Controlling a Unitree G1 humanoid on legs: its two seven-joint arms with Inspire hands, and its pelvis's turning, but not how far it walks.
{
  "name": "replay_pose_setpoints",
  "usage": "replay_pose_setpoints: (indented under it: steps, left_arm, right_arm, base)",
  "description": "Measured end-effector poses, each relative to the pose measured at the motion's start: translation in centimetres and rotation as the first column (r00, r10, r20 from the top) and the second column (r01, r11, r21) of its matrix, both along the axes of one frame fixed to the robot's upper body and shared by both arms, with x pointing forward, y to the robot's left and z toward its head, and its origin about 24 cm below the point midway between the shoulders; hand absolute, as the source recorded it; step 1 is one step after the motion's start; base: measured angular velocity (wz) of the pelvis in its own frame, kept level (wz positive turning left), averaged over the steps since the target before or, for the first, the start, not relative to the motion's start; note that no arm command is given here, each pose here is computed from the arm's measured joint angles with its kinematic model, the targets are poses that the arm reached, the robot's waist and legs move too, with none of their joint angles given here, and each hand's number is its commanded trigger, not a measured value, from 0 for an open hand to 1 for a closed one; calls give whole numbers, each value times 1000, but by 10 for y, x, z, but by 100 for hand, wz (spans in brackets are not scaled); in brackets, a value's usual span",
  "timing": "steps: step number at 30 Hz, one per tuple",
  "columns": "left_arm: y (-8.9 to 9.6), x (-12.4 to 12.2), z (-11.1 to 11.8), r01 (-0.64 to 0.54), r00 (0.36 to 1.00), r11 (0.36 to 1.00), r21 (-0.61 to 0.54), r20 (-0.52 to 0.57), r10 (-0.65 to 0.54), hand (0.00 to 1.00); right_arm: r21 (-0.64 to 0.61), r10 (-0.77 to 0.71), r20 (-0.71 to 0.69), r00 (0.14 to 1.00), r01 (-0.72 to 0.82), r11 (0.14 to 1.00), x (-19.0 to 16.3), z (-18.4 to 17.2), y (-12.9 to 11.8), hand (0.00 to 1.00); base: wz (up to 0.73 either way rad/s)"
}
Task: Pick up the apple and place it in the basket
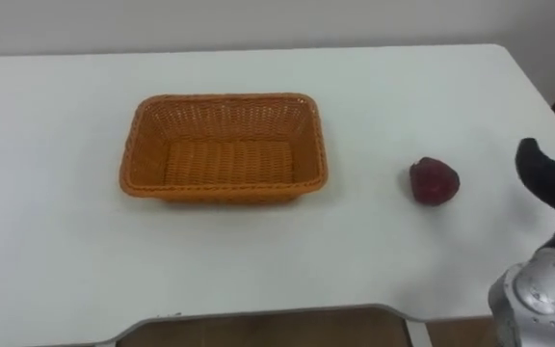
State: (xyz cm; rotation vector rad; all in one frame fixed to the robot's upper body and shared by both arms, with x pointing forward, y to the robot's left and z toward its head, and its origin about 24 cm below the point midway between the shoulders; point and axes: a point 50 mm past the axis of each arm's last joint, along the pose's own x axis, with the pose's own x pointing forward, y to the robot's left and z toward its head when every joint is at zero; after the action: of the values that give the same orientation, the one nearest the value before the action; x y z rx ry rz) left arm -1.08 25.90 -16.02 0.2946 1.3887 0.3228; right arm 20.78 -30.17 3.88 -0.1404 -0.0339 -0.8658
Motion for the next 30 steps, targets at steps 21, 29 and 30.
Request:
replay_pose_setpoints:
  steps: [21, 29, 30]
  left_arm:
    - [-1, -3, 0, 34, 999, 999, -42, -17, -35, 0]
    - [-1, 1, -1, 39, 999, 998, -55, -7, -40, 0]
    - [-1, 1, -1, 40, 999, 998, -58, -7, -40, 0]
  right_arm:
    - [24, 302, -303, 904, -310, 950, 0, -49, 16, 0]
    - [35, 329, -308, 893, -335, 942, 0, -50, 17, 0]
    - [35, 329, -309, 893, -335, 942, 0, -50, 17, 0]
  base:
    - [4]
    - [0]
    - [0]
